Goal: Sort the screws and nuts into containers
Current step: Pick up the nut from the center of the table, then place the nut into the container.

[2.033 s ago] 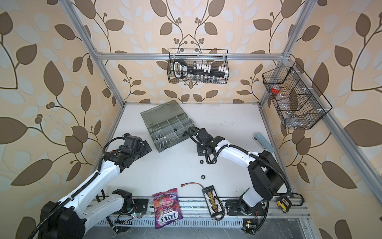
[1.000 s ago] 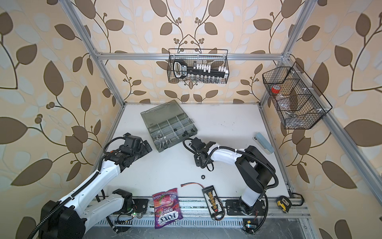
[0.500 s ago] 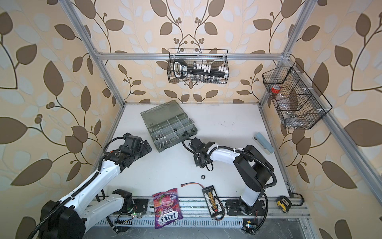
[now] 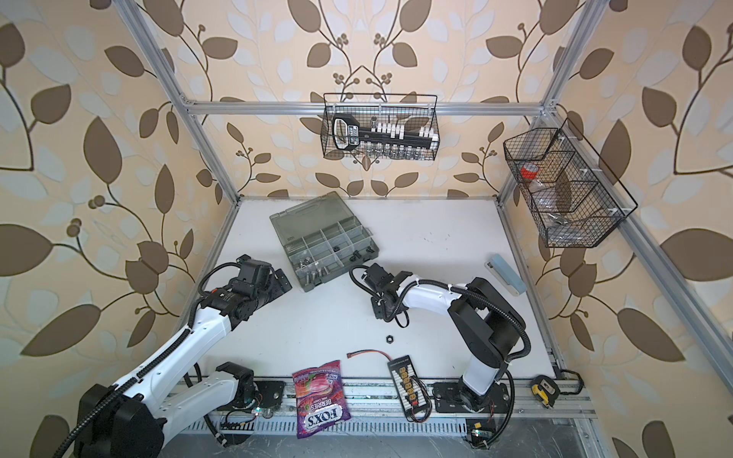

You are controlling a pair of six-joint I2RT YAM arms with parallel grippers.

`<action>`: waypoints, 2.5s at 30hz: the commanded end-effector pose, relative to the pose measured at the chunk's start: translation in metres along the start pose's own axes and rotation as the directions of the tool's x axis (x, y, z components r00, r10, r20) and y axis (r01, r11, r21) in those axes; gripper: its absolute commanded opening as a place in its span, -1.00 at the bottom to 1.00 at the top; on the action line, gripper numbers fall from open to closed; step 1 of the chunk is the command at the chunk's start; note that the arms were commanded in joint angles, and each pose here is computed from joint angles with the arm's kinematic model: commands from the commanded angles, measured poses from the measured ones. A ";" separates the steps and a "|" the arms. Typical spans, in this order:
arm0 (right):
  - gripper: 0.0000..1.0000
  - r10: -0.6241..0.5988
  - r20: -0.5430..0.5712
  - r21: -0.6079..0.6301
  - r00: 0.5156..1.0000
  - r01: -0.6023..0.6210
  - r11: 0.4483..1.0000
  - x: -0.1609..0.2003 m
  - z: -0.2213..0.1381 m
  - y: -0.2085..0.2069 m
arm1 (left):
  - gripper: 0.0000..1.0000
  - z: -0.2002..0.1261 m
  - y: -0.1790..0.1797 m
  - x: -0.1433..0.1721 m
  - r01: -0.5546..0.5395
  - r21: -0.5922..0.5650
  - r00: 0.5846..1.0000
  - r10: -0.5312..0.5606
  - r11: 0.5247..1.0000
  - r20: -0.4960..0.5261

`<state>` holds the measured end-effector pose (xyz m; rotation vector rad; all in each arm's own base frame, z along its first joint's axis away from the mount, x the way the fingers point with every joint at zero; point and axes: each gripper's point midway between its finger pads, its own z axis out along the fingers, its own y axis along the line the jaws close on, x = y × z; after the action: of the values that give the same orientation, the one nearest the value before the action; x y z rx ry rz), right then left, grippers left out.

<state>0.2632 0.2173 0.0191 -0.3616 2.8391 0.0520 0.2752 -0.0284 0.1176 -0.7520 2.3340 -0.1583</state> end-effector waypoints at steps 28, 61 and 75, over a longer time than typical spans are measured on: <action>-0.81 -0.093 0.433 -0.086 0.897 0.144 0.986 -0.243 -0.051 0.085 | 0.98 -0.012 -0.001 -0.018 0.011 -0.007 0.998 -0.011 1.000 0.056; -0.06 -0.068 0.429 -0.137 0.901 0.139 0.981 -0.274 -0.017 0.087 | 0.98 -0.020 0.000 -0.024 -0.003 -0.009 0.997 0.003 1.000 0.077; -0.01 -0.027 0.447 -0.137 0.894 0.098 0.986 -0.221 -0.074 0.056 | 0.98 -0.018 -0.004 -0.022 0.001 0.008 0.998 -0.002 1.000 0.066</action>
<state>0.4457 0.3291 0.1563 -0.4382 2.3522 0.3228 0.2708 -0.0228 0.1260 -0.7498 2.3177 -0.1304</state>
